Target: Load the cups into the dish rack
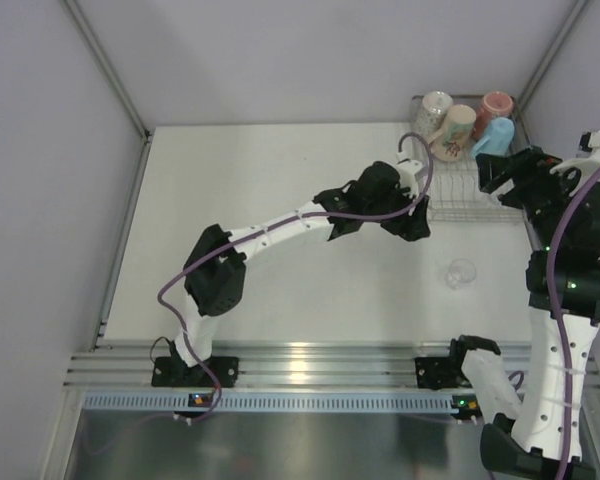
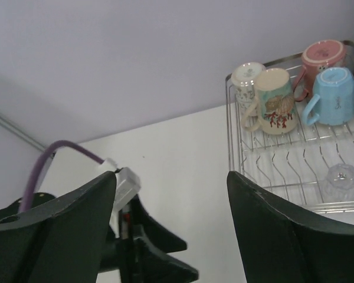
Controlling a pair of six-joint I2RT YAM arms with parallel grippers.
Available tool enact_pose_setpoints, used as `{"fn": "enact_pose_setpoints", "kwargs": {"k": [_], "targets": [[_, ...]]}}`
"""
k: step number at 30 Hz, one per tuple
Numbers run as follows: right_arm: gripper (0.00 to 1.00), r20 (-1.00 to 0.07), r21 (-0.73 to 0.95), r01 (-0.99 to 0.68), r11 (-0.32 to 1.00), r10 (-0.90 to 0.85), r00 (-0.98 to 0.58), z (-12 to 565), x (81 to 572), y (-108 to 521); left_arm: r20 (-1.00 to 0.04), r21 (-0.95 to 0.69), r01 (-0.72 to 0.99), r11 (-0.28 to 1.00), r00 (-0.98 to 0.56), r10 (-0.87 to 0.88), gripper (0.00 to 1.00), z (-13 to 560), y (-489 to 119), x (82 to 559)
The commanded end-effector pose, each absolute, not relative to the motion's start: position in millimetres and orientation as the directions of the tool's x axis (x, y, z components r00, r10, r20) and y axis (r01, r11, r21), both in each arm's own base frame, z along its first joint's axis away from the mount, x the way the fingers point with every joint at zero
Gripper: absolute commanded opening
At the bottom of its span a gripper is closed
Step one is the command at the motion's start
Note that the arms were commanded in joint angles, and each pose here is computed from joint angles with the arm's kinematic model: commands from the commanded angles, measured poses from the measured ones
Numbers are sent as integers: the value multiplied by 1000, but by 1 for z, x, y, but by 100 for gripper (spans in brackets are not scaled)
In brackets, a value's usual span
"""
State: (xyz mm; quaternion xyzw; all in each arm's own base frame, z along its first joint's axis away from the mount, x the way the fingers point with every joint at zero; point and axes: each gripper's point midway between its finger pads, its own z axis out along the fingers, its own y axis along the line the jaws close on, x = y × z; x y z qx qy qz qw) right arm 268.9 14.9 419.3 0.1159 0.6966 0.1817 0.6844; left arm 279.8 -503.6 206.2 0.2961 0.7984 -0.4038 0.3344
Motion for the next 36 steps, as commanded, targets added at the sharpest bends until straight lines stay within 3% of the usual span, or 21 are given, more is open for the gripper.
{"fn": "enact_pose_setpoints", "kwargs": {"k": [1, 12, 31, 36], "targets": [[76, -896, 442, -158, 883, 444, -22, 437, 267, 28, -790, -459, 760, 460, -586, 180, 66, 213, -543, 279], [76, -897, 435, -222, 873, 440, -27, 446, 250, 42, -770, -478, 779, 406, -594, 233, 61, 162, -608, 260], [76, -912, 406, -213, 889, 409, -33, 455, 233, 44, -725, -485, 746, 456, -635, 268, 52, 97, -624, 258], [76, -915, 401, -202, 893, 402, -38, 450, 235, 42, -705, -504, 739, 446, -651, 282, 40, 93, -623, 252]]}}
